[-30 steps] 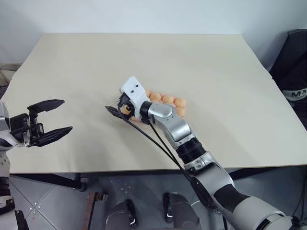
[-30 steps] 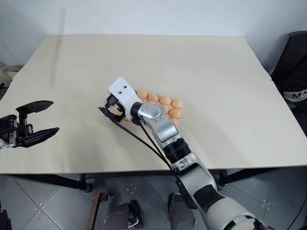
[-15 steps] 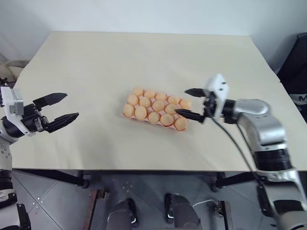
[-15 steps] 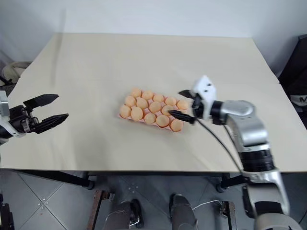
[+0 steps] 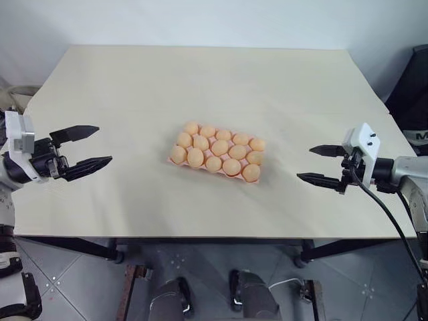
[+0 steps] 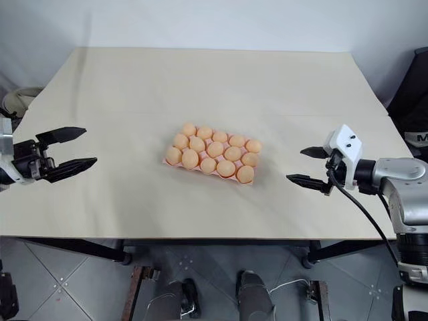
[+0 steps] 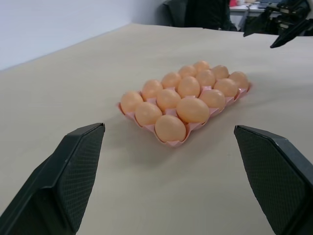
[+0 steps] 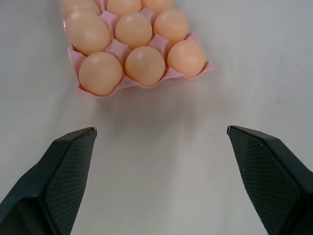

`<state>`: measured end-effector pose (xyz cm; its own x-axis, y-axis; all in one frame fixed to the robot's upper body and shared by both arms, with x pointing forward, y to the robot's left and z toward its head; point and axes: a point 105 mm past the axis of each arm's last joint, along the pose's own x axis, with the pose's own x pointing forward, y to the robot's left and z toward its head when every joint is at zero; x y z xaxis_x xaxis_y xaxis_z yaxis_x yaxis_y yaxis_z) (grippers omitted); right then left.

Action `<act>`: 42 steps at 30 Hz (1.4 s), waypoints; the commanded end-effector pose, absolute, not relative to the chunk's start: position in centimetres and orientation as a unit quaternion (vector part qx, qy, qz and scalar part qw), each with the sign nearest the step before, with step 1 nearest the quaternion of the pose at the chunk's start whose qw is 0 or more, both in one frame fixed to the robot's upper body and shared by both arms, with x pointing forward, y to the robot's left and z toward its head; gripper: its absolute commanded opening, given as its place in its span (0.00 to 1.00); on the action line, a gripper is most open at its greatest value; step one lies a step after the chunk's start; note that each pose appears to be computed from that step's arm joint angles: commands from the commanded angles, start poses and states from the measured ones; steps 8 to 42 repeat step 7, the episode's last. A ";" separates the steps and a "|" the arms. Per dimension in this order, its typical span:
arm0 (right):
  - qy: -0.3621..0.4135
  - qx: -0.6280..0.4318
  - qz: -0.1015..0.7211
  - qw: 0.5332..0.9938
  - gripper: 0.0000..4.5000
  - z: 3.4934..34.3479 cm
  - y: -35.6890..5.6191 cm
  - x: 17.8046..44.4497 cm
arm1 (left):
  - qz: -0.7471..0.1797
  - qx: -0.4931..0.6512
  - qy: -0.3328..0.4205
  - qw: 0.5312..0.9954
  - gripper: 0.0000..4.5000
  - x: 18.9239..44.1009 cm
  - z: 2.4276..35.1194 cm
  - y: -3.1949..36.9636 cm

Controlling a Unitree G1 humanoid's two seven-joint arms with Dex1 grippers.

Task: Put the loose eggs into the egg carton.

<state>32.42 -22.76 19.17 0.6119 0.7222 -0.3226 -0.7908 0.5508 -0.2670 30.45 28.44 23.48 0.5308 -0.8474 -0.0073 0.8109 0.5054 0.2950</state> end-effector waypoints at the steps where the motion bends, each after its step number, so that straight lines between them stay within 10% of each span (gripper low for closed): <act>1: 0.062 -0.208 0.422 0.880 0.99 20.8 -23.3 32.0 | -0.477 0.161 -0.070 0.861 1.00 30.3 24.9 28.8; 42: 0.070 -0.207 0.420 0.881 0.99 20.5 -23.5 31.8 | -0.478 0.173 -0.080 0.857 1.00 29.8 24.8 29.0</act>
